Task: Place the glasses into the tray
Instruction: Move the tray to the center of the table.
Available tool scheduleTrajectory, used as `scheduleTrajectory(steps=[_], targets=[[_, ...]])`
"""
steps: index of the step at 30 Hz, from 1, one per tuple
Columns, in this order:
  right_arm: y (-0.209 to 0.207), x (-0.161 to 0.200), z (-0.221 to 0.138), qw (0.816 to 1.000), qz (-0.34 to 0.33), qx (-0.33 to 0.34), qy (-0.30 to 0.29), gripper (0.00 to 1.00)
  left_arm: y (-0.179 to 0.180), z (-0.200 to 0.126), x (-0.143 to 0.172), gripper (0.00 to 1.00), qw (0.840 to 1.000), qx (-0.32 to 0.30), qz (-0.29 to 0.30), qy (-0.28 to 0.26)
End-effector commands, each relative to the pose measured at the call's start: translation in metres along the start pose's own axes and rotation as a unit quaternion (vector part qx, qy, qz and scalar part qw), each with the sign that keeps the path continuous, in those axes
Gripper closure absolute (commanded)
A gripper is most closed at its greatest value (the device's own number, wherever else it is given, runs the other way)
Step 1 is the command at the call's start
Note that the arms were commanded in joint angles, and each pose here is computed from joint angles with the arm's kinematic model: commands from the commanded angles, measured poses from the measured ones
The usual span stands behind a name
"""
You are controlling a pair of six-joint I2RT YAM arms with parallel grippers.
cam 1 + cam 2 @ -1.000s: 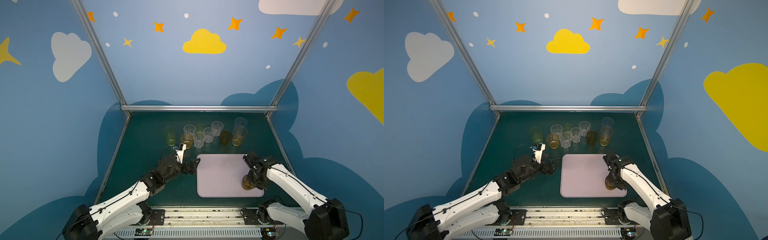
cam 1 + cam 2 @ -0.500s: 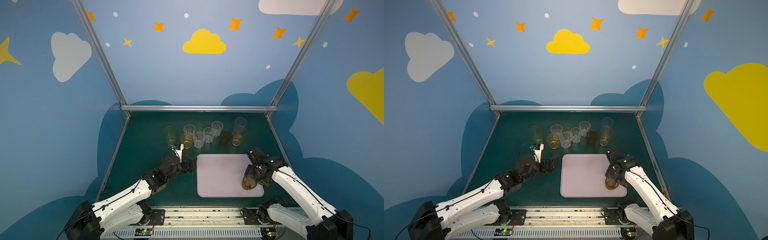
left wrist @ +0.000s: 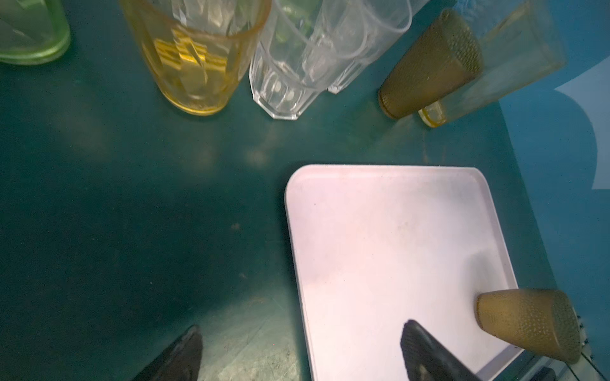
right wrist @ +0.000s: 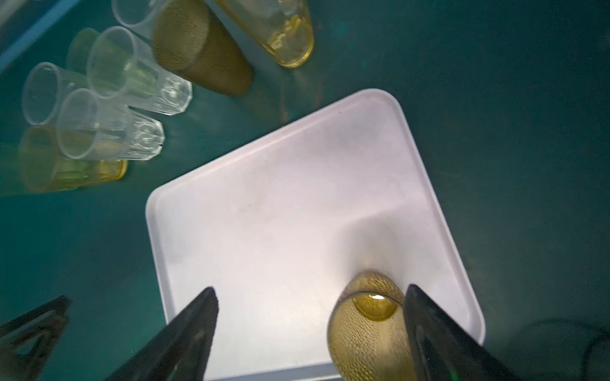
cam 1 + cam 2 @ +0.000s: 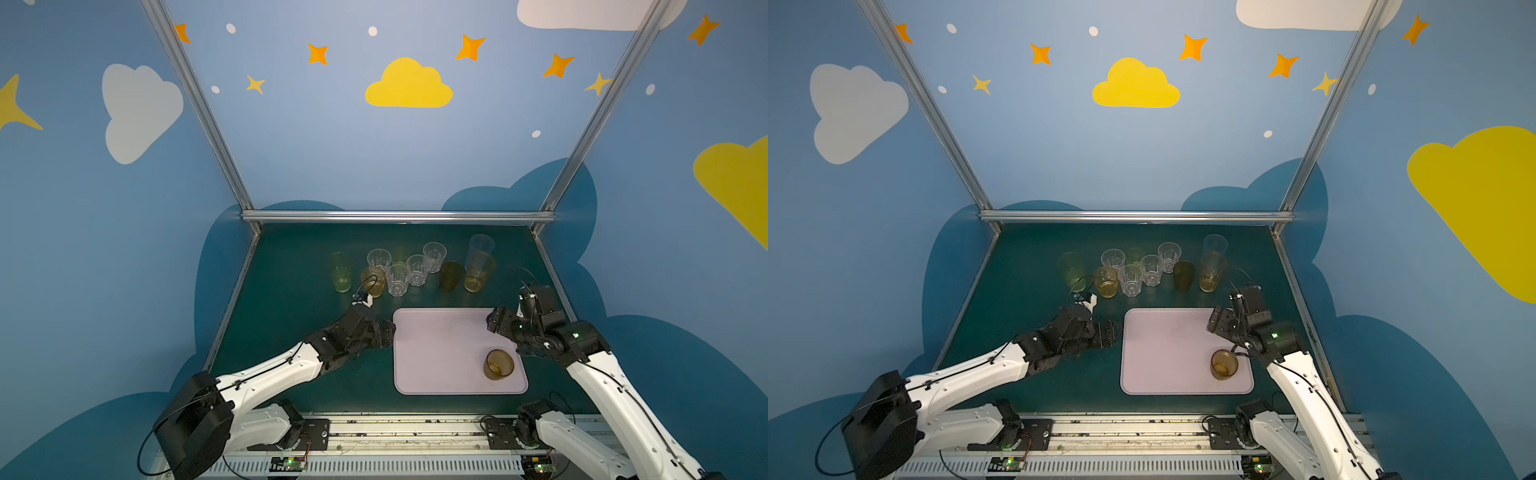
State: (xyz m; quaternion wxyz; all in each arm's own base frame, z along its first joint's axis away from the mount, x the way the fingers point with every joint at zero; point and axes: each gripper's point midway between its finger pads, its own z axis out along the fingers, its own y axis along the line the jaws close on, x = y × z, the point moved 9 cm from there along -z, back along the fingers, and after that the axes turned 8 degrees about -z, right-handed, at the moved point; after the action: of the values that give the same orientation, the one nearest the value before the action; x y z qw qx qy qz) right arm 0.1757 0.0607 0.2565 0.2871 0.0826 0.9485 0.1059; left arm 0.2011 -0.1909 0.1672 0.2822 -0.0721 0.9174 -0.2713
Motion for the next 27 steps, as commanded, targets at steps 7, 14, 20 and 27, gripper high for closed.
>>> scheduleTrajectory(steps=[7, 14, 20, 27], targets=[[0.012, -0.006, 0.01, 0.998, 0.01, -0.065, -0.022, 0.12, -0.014, 0.027, 0.001, 0.23, 0.997, -0.009, 0.018, 0.073], [0.015, -0.01, 0.007, 0.996, 0.012, -0.082, -0.042, 0.12, -0.009, 0.04, 0.003, 0.46, 0.996, -0.041, 0.021, 0.079], [0.014, -0.008, 0.011, 0.996, 0.009, -0.08, -0.038, 0.12, -0.01, 0.049, 0.004, 0.59, 0.994, -0.047, 0.034, 0.094], [0.014, -0.005, 0.015, 0.996, 0.016, -0.084, -0.033, 0.12, -0.009, 0.065, 0.009, 0.62, 0.991, -0.059, 0.035, 0.118]])
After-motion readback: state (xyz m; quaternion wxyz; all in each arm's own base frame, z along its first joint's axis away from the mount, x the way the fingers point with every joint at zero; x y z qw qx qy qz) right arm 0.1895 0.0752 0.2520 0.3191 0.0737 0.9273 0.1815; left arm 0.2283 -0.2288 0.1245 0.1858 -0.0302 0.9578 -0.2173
